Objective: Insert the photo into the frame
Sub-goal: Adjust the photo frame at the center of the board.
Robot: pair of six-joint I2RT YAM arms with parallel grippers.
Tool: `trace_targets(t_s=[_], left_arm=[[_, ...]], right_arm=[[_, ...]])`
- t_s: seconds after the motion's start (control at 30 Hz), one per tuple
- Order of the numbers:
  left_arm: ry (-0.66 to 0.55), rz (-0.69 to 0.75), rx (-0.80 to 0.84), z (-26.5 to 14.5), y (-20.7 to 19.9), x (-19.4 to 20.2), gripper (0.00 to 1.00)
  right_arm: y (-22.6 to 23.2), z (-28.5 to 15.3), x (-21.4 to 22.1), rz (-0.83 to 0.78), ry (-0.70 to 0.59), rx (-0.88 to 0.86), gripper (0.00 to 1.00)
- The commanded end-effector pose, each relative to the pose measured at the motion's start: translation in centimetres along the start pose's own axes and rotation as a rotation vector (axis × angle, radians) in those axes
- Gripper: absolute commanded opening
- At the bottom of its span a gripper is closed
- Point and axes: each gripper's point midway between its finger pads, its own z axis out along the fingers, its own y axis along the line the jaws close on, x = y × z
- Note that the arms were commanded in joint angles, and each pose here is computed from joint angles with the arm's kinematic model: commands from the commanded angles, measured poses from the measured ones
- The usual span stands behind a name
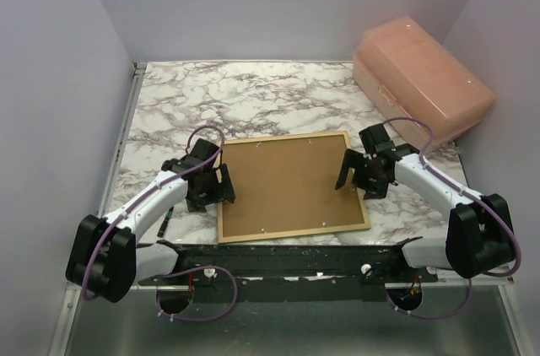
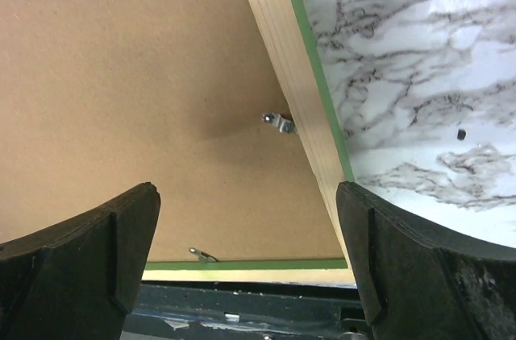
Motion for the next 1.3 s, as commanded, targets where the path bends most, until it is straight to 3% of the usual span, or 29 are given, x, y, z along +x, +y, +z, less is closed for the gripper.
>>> trace_targets(t_s=[0.0, 0.33, 0.77, 1.0, 1.27], left_arm=[[0.056, -0.055, 0.202, -0.3, -2.5, 3.1, 0.86], [0.138, -0.059, 0.304, 1.6, -5.0, 3.7, 0.86], [0.11, -0.016, 0.28, 2.1, -8.0, -3.7, 0.86], [0.07, -0.011, 0.222, 1.7, -7.1, -7.9, 0.87], [-0.056, 0.001, 0.085, -1.3, -3.6, -8.8, 0.92]], right_arm=[[-0.9, -0.3, 2.4, 0.047, 0.061, 0.006, 0.99], [-0.4, 1.2, 3.1, 0.041, 0.123, -0.019, 0.99], [4.4, 4.0, 0.6, 0.024, 0.206, -0.162, 0.99], [6.2, 4.4, -0.9, 0.004, 0.213, -0.21, 0.99], [3.5, 1.2, -2.2, -0.042, 0.078, -0.08, 1.0]])
